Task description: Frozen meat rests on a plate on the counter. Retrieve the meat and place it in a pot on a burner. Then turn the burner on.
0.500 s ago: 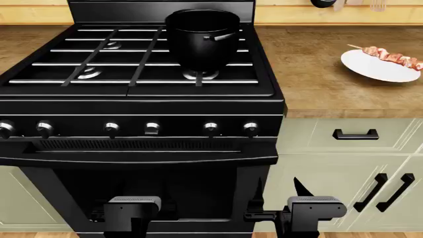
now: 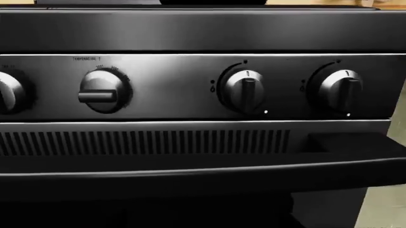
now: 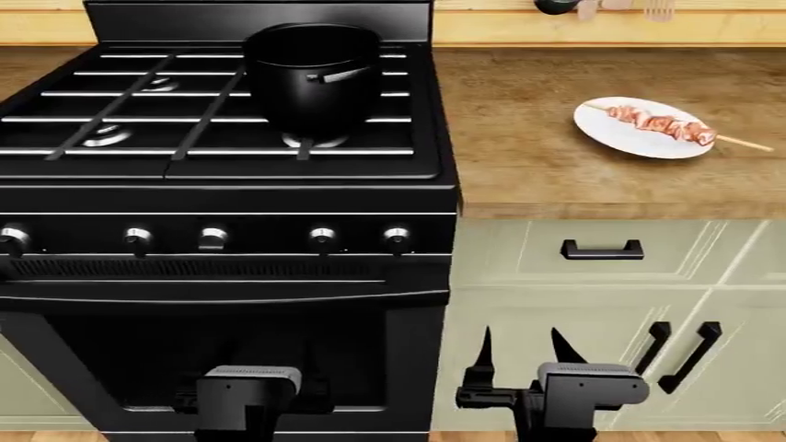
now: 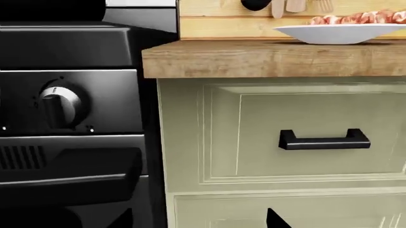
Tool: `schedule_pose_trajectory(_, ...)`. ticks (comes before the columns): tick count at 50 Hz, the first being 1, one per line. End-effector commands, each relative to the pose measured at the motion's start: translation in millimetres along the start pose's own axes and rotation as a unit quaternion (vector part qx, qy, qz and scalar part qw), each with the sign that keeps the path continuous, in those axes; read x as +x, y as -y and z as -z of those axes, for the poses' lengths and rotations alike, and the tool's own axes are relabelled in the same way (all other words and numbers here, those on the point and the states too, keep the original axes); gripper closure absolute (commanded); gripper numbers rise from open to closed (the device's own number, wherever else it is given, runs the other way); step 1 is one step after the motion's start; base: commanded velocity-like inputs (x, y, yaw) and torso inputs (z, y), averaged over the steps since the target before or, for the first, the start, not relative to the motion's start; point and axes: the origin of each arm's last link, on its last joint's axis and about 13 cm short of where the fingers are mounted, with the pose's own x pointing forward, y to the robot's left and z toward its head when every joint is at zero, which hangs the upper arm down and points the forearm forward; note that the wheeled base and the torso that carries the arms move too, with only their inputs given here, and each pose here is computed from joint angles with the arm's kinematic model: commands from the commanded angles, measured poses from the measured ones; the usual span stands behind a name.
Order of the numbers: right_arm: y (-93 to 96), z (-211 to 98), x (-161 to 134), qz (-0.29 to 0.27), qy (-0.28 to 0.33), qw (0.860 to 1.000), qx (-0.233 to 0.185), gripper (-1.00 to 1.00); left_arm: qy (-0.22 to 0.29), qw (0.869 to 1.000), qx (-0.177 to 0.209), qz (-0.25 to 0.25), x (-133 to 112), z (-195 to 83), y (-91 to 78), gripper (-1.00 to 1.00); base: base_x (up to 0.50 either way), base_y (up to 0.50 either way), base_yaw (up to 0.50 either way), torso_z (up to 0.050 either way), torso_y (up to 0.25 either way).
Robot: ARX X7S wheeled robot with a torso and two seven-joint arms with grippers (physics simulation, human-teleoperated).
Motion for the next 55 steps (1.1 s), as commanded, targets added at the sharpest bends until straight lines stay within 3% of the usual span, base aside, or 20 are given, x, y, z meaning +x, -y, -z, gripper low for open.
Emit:
schedule_pose_trajectory(1, -0.2, -1.7, 0.1, 0.006, 0.003, 1.000, 0.001, -1.00, -0.003, 1.000, 0.002, 0.004, -0.3, 1.2, 0.2, -1.00, 0.00, -0.50, 0.00, 0.000, 0.000)
schedule_pose_trajectory(28, 2.2, -2.8, 0.9, 0.014, 0.010, 1.000, 0.001, -1.00, -0.008, 1.000, 0.009, 0.009, -1.4, 2.3, 0.4, -1.00, 0.00, -0.50, 0.00, 0.000, 0.000)
schedule_pose_trajectory(42, 1.5, -6.9, 2.1, 0.006, 0.021, 1.000, 0.001, -1.00, -0.008, 1.000, 0.027, -0.006, 2.0, 3.6, -1.3, -1.00, 0.00, 0.00, 0.00, 0.036, 0.008)
schedule_pose_trajectory(48, 2.8, -17.2, 5.4, 0.010, 0.035, 0.999, -0.016, -1.00, 0.005, 0.999, 0.035, 0.000, 0.4, -8.3, 0.6, -1.00, 0.00, 0.00, 0.00, 0.050, 0.011)
schedule_pose_trajectory(55, 7.3, -54.5, 3.4, -0.008, 0.046, 0.996, -0.078, -1.00, -0.012, 0.999, 0.042, -0.001, 2.4, -37.5, -5.9, -1.00, 0.00, 0.00, 0.00, 0.050, 0.018)
